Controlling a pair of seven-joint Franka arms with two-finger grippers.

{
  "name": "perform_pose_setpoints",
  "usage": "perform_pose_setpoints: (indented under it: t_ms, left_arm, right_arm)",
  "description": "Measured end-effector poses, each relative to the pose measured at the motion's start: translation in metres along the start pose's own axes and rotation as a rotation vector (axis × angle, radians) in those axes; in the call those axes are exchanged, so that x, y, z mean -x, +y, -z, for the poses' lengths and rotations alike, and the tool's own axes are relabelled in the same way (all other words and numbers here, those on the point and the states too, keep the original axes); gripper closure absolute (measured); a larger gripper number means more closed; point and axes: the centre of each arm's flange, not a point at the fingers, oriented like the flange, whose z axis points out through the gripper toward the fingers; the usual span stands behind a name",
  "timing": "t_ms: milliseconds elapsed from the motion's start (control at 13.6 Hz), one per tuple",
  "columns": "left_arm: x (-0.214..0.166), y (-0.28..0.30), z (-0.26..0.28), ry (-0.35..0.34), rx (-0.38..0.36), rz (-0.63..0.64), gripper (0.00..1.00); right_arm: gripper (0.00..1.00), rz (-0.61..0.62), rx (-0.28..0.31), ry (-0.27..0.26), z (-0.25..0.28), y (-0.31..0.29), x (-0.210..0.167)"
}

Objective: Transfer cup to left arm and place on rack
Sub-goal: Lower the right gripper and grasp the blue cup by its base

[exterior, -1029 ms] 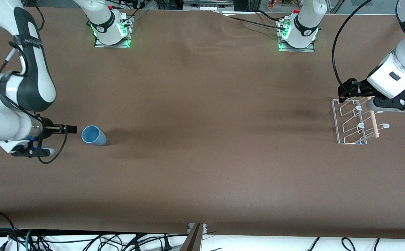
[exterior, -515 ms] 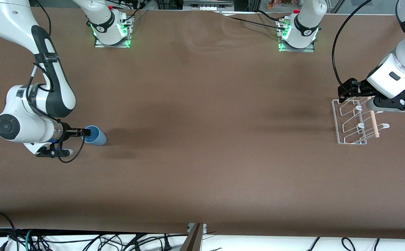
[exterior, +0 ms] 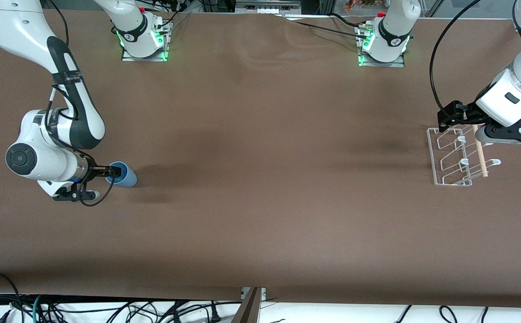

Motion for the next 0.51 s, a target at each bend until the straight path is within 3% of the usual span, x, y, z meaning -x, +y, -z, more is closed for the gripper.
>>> perform_pose_setpoints:
  t_ms: [515]
  left_arm:
    - [0.0005, -0.0001, 0.0013, -0.002, 0.000, 0.000, 0.00]
  right_arm:
    - [0.81, 0.010, -0.003, 0.014, 0.0048, -0.0054, -0.0013]
